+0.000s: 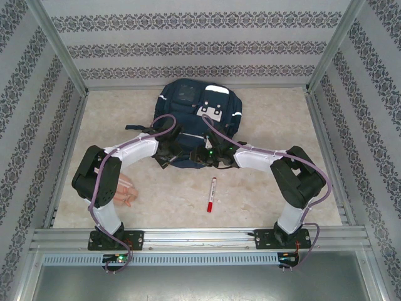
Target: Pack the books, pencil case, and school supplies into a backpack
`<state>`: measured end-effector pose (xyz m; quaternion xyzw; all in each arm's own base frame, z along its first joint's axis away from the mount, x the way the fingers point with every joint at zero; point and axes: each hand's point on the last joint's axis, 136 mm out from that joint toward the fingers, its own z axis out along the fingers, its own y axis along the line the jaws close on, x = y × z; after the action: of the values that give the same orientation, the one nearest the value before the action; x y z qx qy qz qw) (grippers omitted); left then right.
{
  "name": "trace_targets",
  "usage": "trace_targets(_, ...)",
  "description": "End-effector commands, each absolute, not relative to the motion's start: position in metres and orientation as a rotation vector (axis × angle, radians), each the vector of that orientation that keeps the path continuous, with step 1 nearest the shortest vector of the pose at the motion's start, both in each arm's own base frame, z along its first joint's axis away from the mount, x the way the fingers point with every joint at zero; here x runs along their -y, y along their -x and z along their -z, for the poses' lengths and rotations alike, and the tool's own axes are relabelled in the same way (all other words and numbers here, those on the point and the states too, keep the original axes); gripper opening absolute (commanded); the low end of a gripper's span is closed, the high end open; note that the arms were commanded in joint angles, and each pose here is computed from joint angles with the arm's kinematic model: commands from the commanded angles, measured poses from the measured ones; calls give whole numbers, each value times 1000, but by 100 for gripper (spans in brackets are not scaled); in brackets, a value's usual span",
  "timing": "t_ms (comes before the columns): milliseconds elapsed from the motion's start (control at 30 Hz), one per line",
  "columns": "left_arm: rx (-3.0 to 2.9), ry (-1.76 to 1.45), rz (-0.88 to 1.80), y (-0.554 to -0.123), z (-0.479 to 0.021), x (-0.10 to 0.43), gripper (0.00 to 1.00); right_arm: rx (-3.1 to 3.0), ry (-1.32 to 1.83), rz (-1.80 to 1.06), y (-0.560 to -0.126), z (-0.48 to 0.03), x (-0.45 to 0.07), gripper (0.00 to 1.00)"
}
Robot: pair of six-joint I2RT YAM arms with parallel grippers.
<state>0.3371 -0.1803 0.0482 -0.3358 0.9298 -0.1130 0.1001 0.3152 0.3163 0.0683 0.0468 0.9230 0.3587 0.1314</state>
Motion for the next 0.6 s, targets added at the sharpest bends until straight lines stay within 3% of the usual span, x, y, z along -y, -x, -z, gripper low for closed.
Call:
trace_targets(0, -2724, 985, 362, -344, -52, 183, 60, -2661, -207, -1005, -325, -67, -320, 27)
trace_targets(200, -2695, 996, 399, -343, -56, 182, 60, -2668, -121, -957, -329, -64, -328, 28)
trace_targets(400, -2685, 984, 407, -340, -60, 180, 61, -2651, -37, -946, -333, -71, -333, 5)
trace_targets(567, -2689, 959, 373, -340, -61, 172, 61, -2599, 67, -897, -327, -85, -327, 0)
